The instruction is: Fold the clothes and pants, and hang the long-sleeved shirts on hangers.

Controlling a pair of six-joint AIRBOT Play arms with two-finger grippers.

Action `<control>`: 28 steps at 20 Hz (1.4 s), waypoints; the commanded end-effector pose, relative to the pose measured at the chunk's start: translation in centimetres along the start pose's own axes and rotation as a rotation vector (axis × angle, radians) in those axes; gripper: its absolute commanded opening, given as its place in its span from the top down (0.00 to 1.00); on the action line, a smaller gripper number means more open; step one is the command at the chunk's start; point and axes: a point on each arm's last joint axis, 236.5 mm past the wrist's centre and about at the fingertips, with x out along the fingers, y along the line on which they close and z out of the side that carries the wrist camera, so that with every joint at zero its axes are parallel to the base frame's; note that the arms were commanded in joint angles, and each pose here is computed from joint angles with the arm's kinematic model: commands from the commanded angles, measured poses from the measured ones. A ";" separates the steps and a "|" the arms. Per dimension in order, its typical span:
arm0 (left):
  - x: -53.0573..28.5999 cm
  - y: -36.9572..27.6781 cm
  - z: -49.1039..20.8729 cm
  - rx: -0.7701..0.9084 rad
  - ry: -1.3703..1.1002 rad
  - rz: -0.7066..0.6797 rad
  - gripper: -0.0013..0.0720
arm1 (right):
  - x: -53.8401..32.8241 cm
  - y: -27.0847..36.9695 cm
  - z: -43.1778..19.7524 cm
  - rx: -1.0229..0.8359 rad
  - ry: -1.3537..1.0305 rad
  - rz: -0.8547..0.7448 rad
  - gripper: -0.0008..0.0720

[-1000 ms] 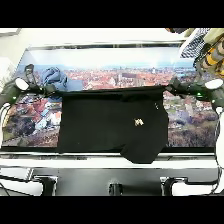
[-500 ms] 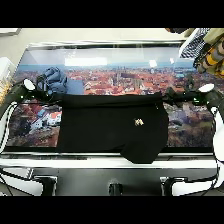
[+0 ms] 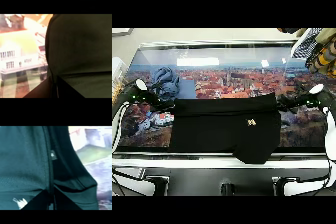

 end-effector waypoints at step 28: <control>-4.4 3.5 -13.8 -0.403 -0.093 -0.251 0.15 | -3.4 -6.7 -26.5 0.251 0.348 -0.086 0.42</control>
